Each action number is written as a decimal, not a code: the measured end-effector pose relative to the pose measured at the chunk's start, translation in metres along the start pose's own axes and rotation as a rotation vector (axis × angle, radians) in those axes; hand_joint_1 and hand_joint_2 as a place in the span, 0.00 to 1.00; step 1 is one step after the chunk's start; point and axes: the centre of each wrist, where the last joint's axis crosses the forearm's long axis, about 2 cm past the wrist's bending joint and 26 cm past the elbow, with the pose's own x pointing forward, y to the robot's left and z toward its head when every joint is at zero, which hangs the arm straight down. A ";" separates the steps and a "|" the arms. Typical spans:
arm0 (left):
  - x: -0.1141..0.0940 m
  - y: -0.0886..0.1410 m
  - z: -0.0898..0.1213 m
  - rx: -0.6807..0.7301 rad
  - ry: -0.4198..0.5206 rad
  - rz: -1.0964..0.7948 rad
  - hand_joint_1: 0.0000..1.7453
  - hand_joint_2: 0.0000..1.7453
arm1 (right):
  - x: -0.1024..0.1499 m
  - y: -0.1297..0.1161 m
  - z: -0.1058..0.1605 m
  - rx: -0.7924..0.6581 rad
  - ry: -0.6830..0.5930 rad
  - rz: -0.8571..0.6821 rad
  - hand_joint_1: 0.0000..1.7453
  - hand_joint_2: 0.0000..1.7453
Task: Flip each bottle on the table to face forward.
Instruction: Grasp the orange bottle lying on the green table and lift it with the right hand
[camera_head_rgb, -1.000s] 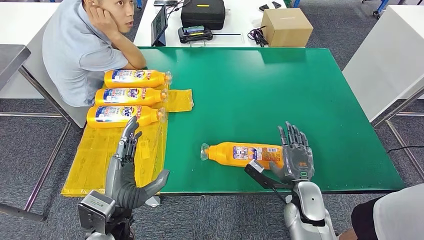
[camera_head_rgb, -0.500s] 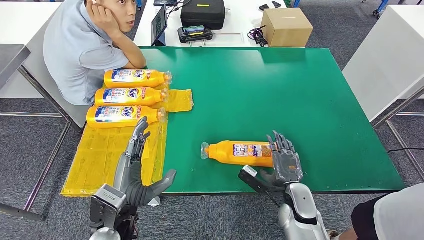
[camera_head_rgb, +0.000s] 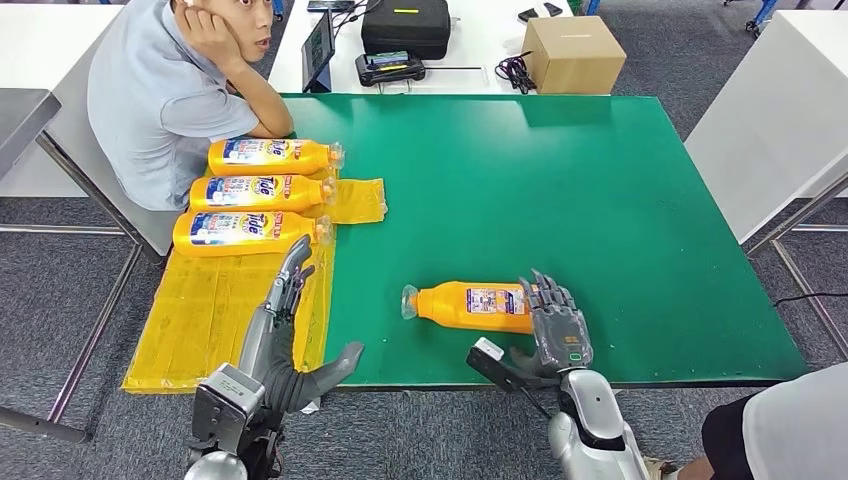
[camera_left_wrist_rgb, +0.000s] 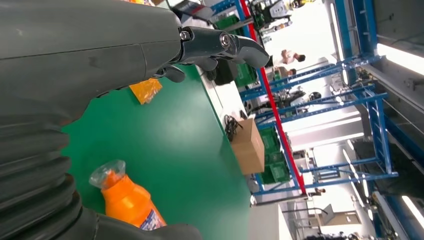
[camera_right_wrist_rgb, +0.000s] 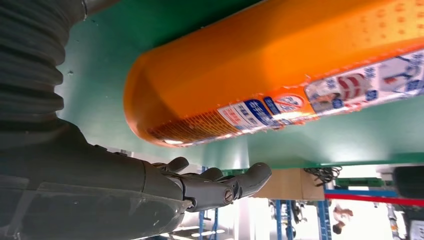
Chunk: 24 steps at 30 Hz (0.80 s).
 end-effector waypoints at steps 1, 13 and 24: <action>0.000 0.000 0.000 -0.004 0.000 0.004 0.00 1.00 | -0.001 0.000 -0.001 0.005 0.005 0.000 0.00 1.00; -0.004 -0.008 -0.006 -0.062 -0.006 0.017 0.00 1.00 | -0.010 0.001 -0.030 0.074 0.038 -0.009 0.00 1.00; -0.009 -0.012 -0.009 -0.085 0.002 0.003 0.00 1.00 | -0.013 0.004 -0.039 0.107 0.043 -0.006 0.00 1.00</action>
